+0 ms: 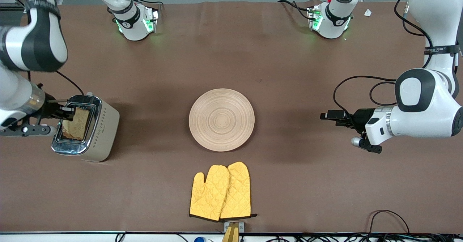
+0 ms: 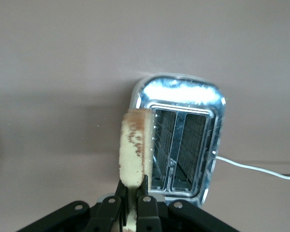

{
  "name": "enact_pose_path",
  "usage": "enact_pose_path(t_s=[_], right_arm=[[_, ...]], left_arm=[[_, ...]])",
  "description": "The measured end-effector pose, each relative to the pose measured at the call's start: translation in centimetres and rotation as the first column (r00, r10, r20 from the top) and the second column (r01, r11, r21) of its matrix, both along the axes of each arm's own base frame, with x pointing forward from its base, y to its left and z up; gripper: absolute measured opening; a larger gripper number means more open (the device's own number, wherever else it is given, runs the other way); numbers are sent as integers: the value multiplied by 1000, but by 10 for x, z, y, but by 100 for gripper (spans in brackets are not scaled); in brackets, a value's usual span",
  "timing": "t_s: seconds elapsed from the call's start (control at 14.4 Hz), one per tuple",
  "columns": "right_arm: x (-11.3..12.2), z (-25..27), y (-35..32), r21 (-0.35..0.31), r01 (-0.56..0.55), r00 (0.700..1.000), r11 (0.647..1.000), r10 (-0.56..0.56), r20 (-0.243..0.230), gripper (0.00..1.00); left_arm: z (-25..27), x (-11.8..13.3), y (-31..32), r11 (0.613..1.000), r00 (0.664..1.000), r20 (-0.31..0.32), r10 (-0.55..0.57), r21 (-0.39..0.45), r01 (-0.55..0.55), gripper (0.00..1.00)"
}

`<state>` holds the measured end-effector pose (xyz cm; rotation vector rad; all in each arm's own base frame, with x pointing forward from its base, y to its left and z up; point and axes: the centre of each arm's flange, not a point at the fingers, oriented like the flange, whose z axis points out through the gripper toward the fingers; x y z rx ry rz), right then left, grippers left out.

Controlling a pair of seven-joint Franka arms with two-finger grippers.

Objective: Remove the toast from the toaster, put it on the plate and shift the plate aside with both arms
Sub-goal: 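Lift the toast out and carry it over the wooden plate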

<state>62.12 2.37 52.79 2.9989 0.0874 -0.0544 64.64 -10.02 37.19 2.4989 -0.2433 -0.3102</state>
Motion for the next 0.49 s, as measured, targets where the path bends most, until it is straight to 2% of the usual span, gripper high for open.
enact_pose_path(t_s=[0.14,0.35,0.42,0.49], right_arm=[[-10,27,55,-17,21,1000,1000,-21,2,9],[-35,12,182,-33,52,999,998,-51,13,7],[-47,-9,230,-15,32,999,999,-32,-3,7],[-55,-38,272,46,31,999,998,-30,-36,7]], left_arm=[[-5,1,-2,999,1000,-9,12,-37,-12,100],[-13,3,-6,995,999,-22,27,-97,-29,100],[-15,3,-7,993,999,-27,32,-111,-35,100],[-17,4,-8,992,999,-32,38,-122,-41,100]])
